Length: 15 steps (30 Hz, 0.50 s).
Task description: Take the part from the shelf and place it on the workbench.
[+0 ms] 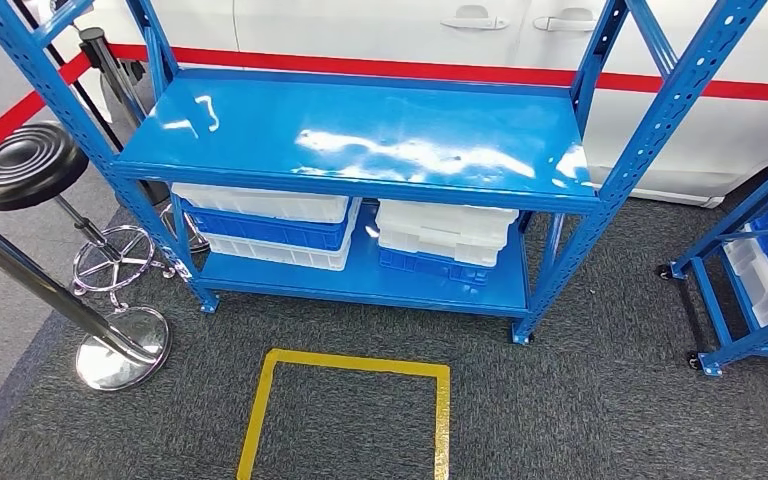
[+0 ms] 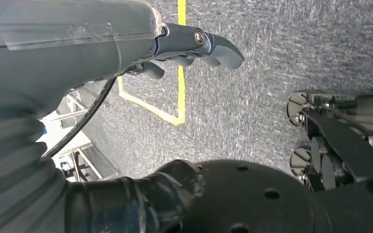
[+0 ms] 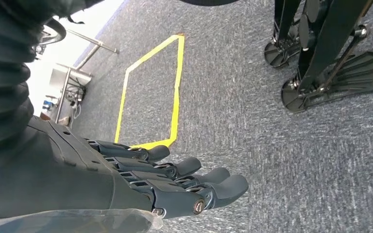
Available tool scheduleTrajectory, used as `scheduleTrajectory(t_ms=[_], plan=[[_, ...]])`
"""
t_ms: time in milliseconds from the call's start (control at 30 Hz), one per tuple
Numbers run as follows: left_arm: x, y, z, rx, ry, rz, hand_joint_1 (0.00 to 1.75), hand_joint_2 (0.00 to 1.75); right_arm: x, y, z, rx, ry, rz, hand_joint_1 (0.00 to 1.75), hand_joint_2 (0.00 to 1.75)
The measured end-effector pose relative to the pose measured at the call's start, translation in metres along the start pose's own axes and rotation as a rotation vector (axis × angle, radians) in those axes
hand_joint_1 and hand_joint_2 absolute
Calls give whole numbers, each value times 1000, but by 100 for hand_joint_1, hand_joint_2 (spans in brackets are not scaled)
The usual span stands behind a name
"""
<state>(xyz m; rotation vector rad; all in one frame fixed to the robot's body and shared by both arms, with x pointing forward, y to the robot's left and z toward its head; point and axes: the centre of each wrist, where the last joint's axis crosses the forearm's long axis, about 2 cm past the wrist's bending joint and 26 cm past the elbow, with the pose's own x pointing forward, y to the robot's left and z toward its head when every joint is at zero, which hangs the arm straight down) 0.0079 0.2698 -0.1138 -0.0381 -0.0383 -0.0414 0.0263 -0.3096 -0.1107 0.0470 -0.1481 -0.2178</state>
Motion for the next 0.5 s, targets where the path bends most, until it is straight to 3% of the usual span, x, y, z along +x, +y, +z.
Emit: scheduleTrajectory(t_ms=[500], plan=[[-5, -12, 0, -54, -42, 8, 0, 0, 0, 0, 0, -27, -46, 57, 0, 0]])
